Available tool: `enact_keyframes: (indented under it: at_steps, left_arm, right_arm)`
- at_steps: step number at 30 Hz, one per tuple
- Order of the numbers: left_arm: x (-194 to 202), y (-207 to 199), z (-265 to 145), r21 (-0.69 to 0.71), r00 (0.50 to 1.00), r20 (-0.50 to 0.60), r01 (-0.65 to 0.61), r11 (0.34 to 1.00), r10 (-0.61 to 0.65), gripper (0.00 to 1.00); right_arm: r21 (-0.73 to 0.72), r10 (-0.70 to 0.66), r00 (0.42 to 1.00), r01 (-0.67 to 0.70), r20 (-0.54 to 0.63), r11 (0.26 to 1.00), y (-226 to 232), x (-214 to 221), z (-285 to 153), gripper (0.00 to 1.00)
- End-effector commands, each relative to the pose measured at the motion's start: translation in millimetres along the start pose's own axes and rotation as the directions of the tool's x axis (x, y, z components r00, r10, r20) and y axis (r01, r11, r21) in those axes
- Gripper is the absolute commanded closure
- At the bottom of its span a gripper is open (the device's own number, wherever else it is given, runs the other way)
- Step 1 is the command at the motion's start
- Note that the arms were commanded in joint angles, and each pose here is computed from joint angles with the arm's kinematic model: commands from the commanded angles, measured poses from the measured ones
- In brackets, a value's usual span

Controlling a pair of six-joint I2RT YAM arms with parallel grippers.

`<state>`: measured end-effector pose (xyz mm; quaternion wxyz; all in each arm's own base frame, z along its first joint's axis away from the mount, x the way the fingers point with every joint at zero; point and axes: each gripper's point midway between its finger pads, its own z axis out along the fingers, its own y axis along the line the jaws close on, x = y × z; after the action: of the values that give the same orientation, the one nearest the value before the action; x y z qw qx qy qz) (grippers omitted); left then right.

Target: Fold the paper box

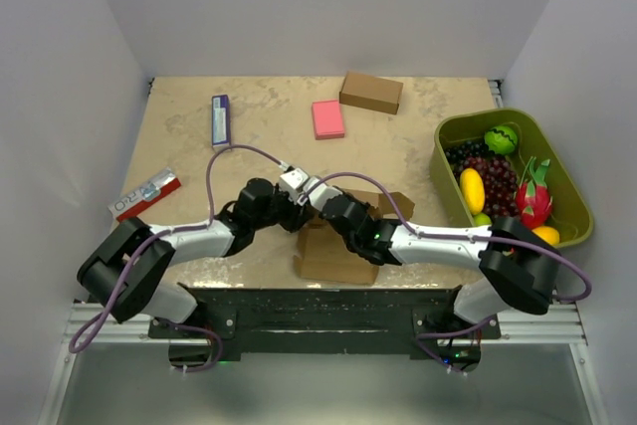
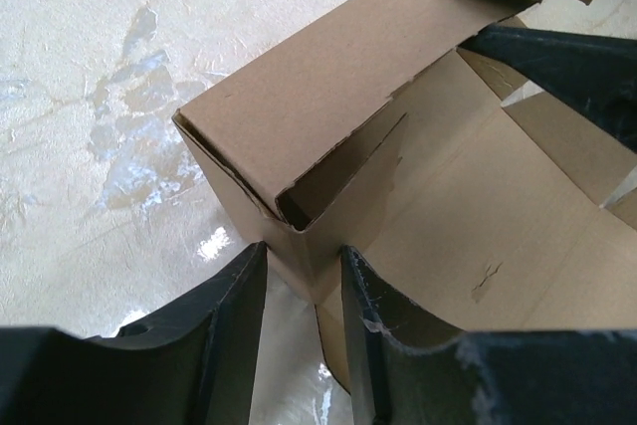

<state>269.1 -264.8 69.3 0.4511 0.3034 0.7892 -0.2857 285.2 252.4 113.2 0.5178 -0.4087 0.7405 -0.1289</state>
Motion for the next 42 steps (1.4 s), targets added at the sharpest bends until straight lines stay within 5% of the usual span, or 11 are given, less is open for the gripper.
enact_keyframes:
  at_steps: [1, 18, 28, 42]
  left_arm:
    - [-30.2, -3.3, 6.9, 0.024, 0.991, 0.128, -0.034, 0.999, 0.030, 0.61]
    - [-29.2, 33.3, -16.2, -0.249, 0.984, 0.176, 0.060, 0.967, -0.016, 0.48]
    - [-17.3, 19.0, -1.6, -0.239, 0.988, 0.151, 0.025, 0.971, 0.012, 0.49]
    - [-5.1, 39.7, -12.8, -0.382, 0.977, 0.201, 0.140, 0.913, -0.066, 0.53]
  right_arm:
    - [-0.052, 0.028, 0.999, -0.027, 0.028, 0.998, 15.4, -13.1, 0.0, 0.85]
    - [-0.045, 0.006, 1.000, -0.005, 0.019, 0.999, 20.9, -11.1, -0.9, 0.86]
    - [-0.022, -0.007, 1.000, 0.008, 0.014, 1.000, 25.3, -9.2, -1.8, 0.89]
    - [0.008, -0.083, 0.997, 0.083, -0.011, 0.997, 48.9, 2.9, -7.1, 0.95]
